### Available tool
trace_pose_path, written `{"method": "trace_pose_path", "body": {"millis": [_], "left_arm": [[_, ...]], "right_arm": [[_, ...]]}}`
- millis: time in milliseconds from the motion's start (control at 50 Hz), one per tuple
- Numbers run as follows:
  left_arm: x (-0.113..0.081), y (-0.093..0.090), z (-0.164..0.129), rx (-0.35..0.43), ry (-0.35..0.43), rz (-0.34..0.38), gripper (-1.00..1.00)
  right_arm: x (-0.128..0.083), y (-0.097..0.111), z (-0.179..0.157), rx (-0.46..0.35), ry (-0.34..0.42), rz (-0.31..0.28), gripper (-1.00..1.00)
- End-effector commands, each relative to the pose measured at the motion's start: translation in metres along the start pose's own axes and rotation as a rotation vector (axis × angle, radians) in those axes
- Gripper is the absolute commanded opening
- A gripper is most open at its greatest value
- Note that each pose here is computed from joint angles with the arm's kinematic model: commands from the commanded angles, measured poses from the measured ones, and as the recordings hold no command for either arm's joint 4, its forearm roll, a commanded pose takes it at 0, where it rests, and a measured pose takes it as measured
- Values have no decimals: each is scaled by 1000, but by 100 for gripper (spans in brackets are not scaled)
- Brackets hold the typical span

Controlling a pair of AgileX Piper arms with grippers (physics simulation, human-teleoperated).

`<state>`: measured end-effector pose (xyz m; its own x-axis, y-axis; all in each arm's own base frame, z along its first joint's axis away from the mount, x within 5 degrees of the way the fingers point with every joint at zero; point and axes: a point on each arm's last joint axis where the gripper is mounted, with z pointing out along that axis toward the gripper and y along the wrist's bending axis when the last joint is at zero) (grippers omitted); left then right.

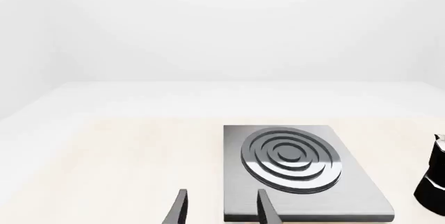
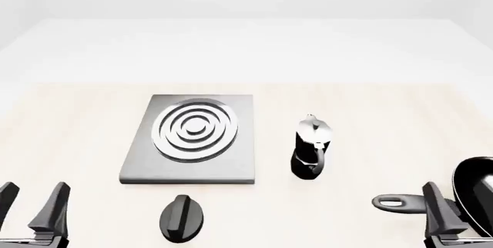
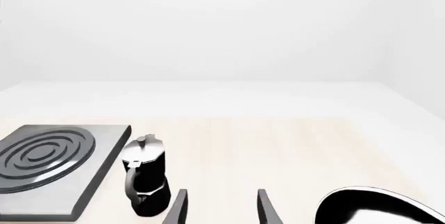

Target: Put the moka pot on the stove.

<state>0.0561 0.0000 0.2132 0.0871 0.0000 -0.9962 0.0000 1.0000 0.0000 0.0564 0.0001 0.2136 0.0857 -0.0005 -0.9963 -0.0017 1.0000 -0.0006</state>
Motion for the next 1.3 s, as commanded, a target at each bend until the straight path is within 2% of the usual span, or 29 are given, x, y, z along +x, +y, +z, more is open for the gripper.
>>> {"method": "trace_pose_path", "body": {"millis": [20, 240, 740, 760, 780, 1300], "left_arm": [[0, 0, 0, 0, 0, 0, 100], [0, 0, 0, 0, 0, 0, 100], [0, 0, 0, 0, 0, 0, 100], [0, 0, 0, 0, 0, 0, 100], [0, 0, 0, 0, 0, 0, 100], [0, 0, 0, 0, 0, 0, 100]], "right_arm": [[-1, 1, 0, -10, 3, -1, 100], [-1, 1, 3, -22, 8, -16, 100], [-3, 7, 7, -105, 11, -17, 100], [-2, 7, 7, -109, 12, -21, 100], [-2, 8, 7, -122, 9, -54, 100], [-2, 19, 25, -224, 21, -36, 100]]}}
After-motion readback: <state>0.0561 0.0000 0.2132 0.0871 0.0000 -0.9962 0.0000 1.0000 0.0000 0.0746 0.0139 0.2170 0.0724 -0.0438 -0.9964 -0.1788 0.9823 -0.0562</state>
